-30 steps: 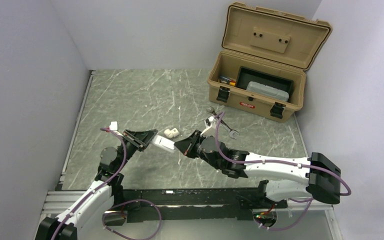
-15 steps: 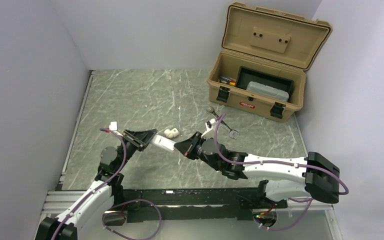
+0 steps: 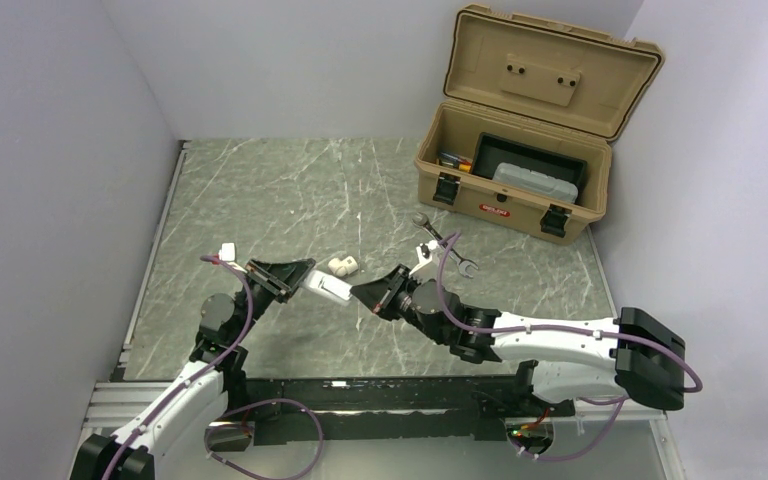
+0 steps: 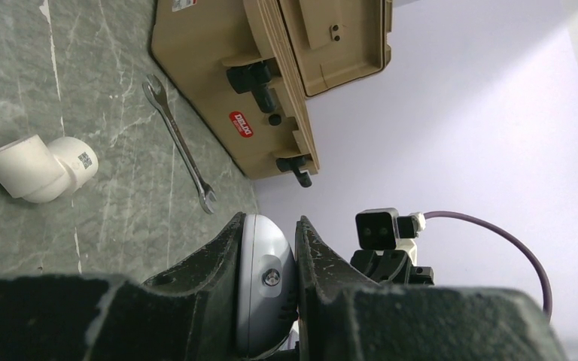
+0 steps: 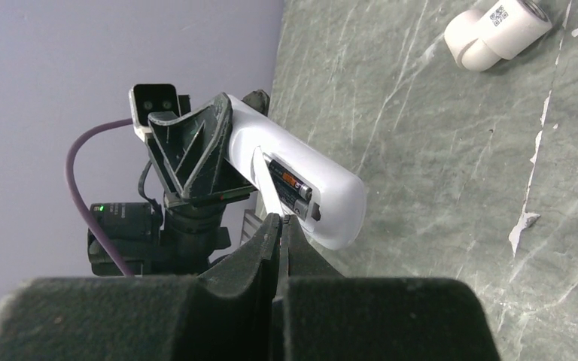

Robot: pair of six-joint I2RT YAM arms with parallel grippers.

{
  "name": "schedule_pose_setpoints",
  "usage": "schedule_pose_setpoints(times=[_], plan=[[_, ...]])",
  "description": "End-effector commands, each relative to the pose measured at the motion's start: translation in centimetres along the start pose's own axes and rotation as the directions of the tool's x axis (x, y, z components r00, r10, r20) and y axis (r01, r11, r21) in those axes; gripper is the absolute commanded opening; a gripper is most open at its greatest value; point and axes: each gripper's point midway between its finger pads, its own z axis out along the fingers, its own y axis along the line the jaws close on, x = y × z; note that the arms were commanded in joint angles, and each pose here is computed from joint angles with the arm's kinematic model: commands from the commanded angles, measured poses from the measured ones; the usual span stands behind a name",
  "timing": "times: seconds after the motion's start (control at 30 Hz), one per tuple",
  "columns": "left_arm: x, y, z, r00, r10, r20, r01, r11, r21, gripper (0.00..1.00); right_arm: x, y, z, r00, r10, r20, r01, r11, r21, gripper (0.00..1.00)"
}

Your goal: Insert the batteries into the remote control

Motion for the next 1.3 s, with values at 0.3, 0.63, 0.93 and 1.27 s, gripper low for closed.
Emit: schedule_pose_setpoints(times=[0.3, 0.63, 0.93, 1.27], plan=[[1.6, 2.7, -1.5, 0.999, -0.02, -0.032, 0.019, 1.0, -0.022, 0.0, 0.1, 2.0, 0.6, 1.0, -0.009, -0.012, 0.009, 0.999, -0.039, 0.0], [1.6, 2.7, -1.5, 0.999, -0.018, -0.031, 0.017, 1.0, -0.021, 0.0, 0.0, 3.0, 0.6, 1.0, -0.005, -0.013, 0.004, 0.996, -0.089, 0.0], [1.6, 2.9, -1.6, 0.999, -0.019, -0.032, 0.018, 1.0, -0.025, 0.0, -1.5, 3.3, -0.5, 0.999, 0.0, 0.046, 0.005, 0.993, -0.118, 0.0], [1.6, 2.8, -1.5, 0.999, -0.017, -0.032, 0.016, 1.0, -0.024, 0.0, -1.5, 3.6, -0.5, 0.999, -0.007, 0.043, 0.012, 0.992, -0.124, 0.0]])
